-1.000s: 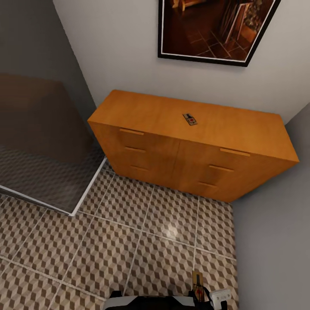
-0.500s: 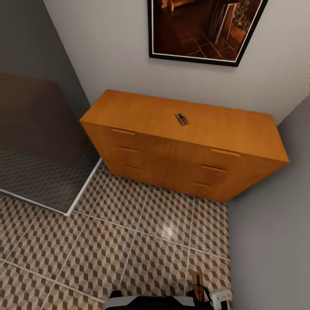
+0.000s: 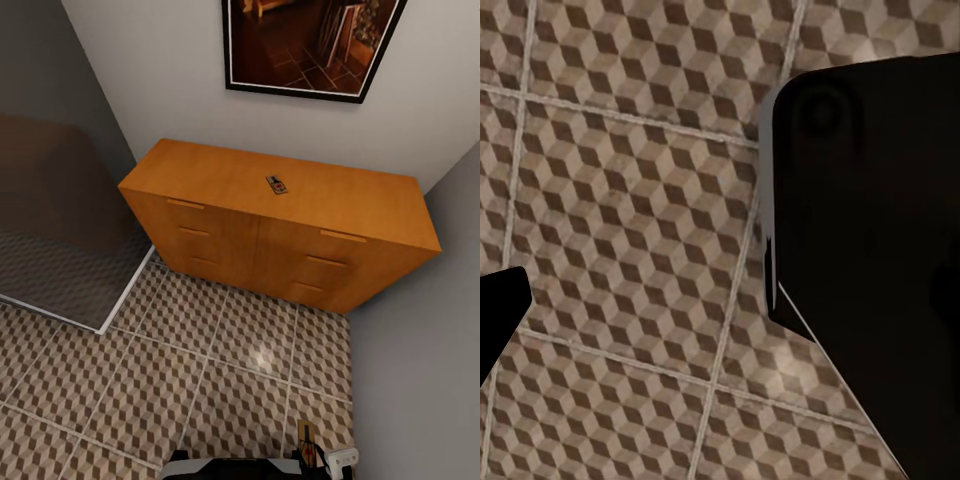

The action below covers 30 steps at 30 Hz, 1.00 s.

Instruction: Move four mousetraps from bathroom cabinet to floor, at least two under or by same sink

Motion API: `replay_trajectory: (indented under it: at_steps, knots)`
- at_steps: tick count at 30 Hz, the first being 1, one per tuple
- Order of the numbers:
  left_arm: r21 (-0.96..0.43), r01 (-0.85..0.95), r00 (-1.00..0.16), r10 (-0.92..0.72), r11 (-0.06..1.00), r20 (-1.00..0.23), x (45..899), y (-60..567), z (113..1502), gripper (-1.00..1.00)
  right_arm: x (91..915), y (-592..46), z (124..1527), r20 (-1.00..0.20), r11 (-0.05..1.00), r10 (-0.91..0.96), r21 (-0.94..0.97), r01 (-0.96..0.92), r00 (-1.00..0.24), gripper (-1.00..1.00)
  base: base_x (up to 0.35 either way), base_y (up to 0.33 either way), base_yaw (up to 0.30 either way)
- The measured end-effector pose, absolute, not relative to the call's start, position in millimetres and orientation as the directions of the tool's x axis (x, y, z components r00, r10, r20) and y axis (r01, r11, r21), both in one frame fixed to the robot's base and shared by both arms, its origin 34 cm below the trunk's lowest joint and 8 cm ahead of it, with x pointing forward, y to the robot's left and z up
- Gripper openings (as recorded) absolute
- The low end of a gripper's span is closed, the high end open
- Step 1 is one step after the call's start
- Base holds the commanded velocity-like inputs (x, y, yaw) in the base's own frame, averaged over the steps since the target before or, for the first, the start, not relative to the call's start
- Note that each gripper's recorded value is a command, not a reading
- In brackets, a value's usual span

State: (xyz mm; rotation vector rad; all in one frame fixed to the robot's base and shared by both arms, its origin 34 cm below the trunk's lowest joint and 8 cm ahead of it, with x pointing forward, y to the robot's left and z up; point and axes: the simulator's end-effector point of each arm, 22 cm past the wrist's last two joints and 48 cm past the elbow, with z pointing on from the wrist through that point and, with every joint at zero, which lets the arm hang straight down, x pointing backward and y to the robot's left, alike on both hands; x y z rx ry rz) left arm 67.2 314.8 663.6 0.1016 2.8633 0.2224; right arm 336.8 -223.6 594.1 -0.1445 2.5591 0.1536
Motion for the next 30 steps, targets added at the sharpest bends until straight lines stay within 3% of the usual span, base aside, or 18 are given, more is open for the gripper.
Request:
replay_trajectory:
  at_steps: [13, 30]
  knots:
    - [0.162, 0.048, -0.962, 0.09, 0.986, -0.258, 67.1, 315.1, 663.7, 1.0, 336.8, -223.6, 594.2, -0.547, 0.988, -0.07, 0.079, -0.135, -0.834, -1.0, 0.204, -0.088, 0.0]
    - [0.16, 0.049, -0.962, 0.09, 0.986, -0.258, 67.2, 314.7, 663.6, 1.0, 336.9, -223.6, 594.1, -0.547, 0.988, -0.071, 0.079, -0.136, -0.834, -1.0, 0.014, -0.065, 0.0]
